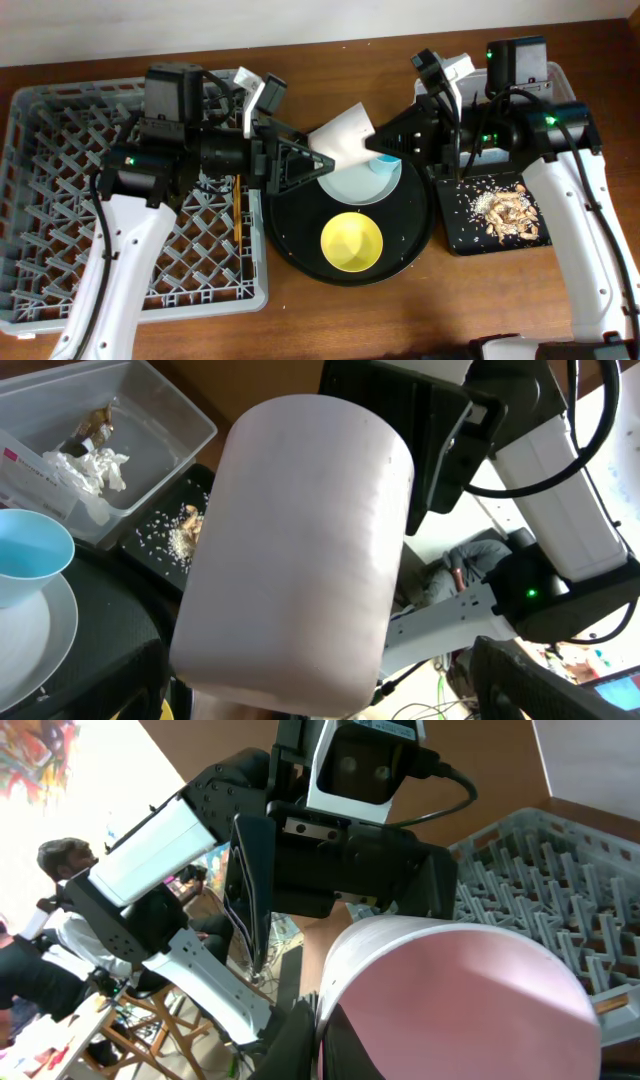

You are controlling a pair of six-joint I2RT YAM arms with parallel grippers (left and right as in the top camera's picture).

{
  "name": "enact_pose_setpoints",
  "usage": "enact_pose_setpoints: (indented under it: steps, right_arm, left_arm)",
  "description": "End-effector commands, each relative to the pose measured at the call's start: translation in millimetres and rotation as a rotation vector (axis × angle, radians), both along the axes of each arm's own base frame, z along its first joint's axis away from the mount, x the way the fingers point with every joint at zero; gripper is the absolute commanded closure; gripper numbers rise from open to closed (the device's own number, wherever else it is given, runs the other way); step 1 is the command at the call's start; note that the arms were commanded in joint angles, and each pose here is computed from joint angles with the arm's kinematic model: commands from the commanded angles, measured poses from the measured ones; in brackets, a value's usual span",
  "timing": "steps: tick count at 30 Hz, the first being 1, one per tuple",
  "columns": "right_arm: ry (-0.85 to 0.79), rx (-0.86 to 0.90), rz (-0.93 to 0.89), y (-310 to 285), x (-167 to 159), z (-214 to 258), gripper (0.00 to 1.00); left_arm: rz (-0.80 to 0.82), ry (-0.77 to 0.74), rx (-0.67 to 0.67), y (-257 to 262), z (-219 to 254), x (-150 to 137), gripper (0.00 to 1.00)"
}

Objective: Sort waste into correct bins and load items into the dishwasher rack

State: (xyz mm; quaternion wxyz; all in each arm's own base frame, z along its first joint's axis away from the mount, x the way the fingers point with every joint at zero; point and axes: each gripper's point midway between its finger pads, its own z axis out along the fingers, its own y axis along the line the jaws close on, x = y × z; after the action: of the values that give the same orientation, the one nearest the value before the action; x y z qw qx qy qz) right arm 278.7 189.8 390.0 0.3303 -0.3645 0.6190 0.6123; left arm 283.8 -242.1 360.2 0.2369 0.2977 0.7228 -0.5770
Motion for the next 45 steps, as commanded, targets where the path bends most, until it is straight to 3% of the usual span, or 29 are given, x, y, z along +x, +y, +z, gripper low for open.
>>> enact_pose_setpoints:
  steps: [1,6,10,15,19,25,29,30,32,33,45]
  right_arm:
    - [-0.018,0.019,0.034,5.4,-7.3,11.2,0.96]
    - [-0.061,0.022,0.049,9.5,-7.5,13.4,0.96]
    - [-0.077,0.023,0.049,9.7,-6.7,14.3,0.96]
    - [-0.094,0.024,0.049,9.8,-5.7,15.2,0.96]
    - [-0.095,0.024,0.049,9.7,-5.6,15.3,0.96]
    - [-0.102,0.024,0.017,0.8,1.2,16.2,0.65]
    - [-0.074,0.02,-0.078,-26.2,21.4,20.2,0.55]
    - [-0.066,0.019,-0.094,-31.0,23.6,19.5,0.59]
    - [-0.038,0.009,-0.107,-31.7,24.5,16.1,0.87]
    - [-0.015,-0.011,-0.124,-30.9,26.1,11.2,0.95]
    - [0.279,-0.307,-0.135,1.7,-4.6,-62.3,0.96]
  left_arm:
    - [-0.001,-0.052,0.0,0.5,7.1,-3.1,0.05]
    - [-0.065,-0.037,-0.055,-1.4,16.1,-14.8,0.1]
    - [-0.077,-0.034,-0.066,-1.5,17.8,-17.0,0.26]
    - [-0.105,-0.028,-0.089,-2.2,21.7,-22.1,0.27]
    - [-0.111,-0.03,-0.093,-2.0,22.5,-23.0,0.54]
    - [-0.108,-0.03,-0.093,-1.4,22.5,-22.4,0.57]
    - [-0.108,-0.031,-0.093,-1.4,22.5,-22.3,0.57]
    - [-0.108,-0.031,-0.093,-1.4,22.5,-22.4,0.57]
    - [-0.108,-0.031,-0.093,-1.4,22.5,-22.3,0.57]
    - [-0.108,-0.03,-0.093,-1.4,22.5,-22.4,0.57]
    - [-0.069,-0.04,-0.094,8.9,23.2,-12.5,0.57]
